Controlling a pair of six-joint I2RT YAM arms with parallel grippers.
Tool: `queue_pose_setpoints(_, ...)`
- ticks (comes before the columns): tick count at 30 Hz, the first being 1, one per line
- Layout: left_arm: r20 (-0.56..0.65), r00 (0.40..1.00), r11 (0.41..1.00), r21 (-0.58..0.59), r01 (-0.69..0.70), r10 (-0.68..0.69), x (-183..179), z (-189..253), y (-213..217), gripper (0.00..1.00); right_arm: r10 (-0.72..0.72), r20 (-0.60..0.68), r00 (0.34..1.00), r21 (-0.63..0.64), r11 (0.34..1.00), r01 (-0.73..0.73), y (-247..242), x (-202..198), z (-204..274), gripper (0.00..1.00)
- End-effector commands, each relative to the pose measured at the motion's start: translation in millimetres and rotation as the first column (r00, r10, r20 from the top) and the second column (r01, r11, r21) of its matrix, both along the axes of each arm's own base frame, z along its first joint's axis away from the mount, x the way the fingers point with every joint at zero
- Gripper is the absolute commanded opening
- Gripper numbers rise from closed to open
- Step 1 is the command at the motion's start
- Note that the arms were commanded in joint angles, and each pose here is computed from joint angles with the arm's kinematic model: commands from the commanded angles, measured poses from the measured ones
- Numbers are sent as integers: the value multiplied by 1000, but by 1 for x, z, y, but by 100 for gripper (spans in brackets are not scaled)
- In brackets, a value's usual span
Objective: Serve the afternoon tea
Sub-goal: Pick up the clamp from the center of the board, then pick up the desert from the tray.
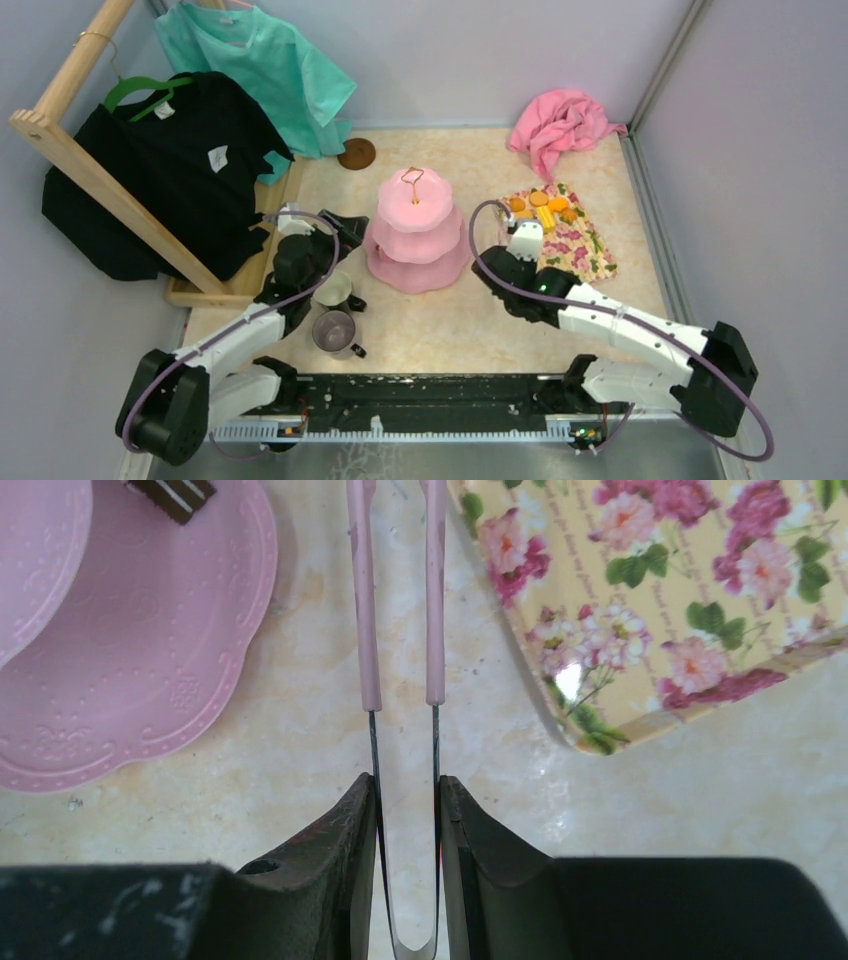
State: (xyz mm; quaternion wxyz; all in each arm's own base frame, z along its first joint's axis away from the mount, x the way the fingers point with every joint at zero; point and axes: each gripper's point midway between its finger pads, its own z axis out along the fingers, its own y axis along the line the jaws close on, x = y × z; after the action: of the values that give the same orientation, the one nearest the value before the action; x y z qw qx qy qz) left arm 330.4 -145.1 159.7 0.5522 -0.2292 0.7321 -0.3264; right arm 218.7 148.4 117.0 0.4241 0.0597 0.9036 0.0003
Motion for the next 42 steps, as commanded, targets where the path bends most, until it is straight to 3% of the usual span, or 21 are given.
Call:
queue_pose_setpoints(1,40,999,1000,-7,16,-16,-4,13,0,99,0,14,1000,-35,999,1,-28,11,35,13)
queue_pose_setpoints(10,71,997,997,-68,46,-41,-5,20,-8,99,27,-54,998,-102,994,-33,-67,49,47,8)
queue_pose_setpoints(31,80,996,992,-115,51,-42,6,13,-16,99,-44,-287,957,-112,994,13,-96,60,-13,19)
queue_pose_setpoints(35,74,997,992,-113,47,-38,8,10,-15,99,-64,-310,949,-107,994,32,-100,59,-20,26)
queue_pose_setpoints(42,62,997,991,-125,45,-38,10,3,-15,99,-90,-328,940,-92,994,63,-107,62,-26,30)
